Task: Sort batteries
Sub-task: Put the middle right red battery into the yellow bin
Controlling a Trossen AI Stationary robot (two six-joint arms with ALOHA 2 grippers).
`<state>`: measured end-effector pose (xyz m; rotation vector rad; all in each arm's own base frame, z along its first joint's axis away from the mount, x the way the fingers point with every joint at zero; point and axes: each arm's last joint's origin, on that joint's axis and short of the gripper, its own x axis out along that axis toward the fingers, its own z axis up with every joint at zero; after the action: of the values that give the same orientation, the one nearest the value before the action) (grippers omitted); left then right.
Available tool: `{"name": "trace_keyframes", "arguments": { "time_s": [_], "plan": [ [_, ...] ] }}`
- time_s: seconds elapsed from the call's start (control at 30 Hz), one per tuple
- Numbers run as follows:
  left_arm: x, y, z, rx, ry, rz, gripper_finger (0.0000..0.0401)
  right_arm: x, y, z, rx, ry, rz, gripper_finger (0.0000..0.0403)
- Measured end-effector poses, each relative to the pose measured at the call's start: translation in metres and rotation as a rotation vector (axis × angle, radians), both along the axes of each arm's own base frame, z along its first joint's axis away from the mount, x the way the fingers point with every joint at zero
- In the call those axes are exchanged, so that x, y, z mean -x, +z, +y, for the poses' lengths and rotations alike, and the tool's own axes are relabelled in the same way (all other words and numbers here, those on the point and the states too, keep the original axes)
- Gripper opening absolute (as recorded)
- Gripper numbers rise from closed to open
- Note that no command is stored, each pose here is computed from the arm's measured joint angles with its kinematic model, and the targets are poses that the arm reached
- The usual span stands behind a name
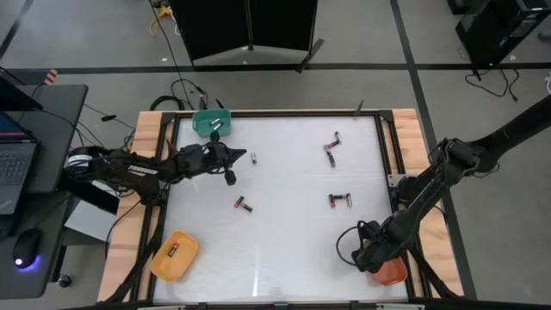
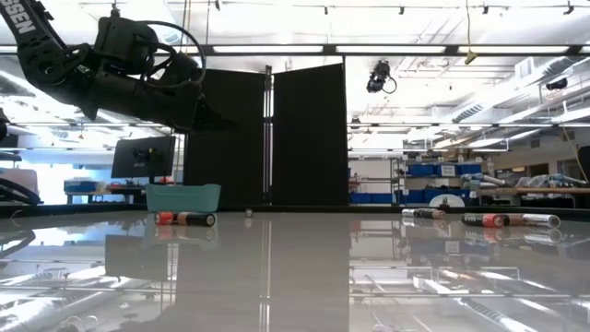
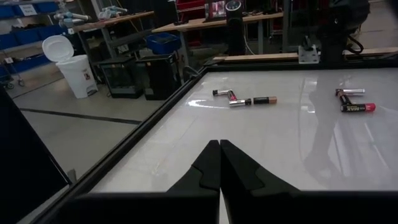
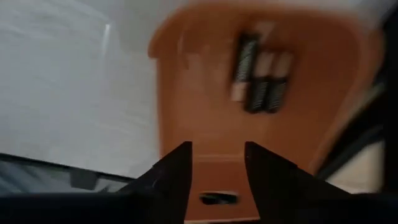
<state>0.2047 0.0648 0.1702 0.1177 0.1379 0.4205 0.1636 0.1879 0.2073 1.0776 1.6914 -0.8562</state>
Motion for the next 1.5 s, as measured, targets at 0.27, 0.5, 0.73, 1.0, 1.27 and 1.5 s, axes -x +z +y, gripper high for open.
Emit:
{"name": "trace_keyframes", "arguments": {
  "time_s": [0.27, 0.5, 0.73, 1.0, 1.27, 1.5],
  "plan": [
    [0.0, 0.002, 0.0, 0.001, -0.008, -0.027, 0.0008, -0.008, 0.031, -0.05, 0.244, 0.201, -0.09, 0.0153],
    [0.0, 0.003, 0.001, -0.013, 0.052, -0.028, 0.0008, -0.04, 0.022, -0.078, 0.425, 0.61, -0.482, 0.0136],
    [0.001, 0.003, 0.002, -0.015, 0.071, -0.029, 0.0008, -0.083, 0.001, -0.098, 0.504, 0.807, -0.793, 0.0094],
    [0.001, 0.004, 0.002, -0.01, 0.066, -0.04, 0.0008, -0.106, -0.02, -0.112, 0.576, 0.726, -0.887, 0.004],
    [0.0, 0.004, 0.001, 0.018, 0.046, -0.052, 0.0008, -0.111, -0.017, -0.113, 0.554, 0.607, -0.864, 0.002],
    [0.0, 0.003, 0.001, 0.036, 0.04, -0.051, 0.0008, -0.11, -0.009, -0.113, 0.527, 0.497, -0.802, 0.0039]
  ]
}}
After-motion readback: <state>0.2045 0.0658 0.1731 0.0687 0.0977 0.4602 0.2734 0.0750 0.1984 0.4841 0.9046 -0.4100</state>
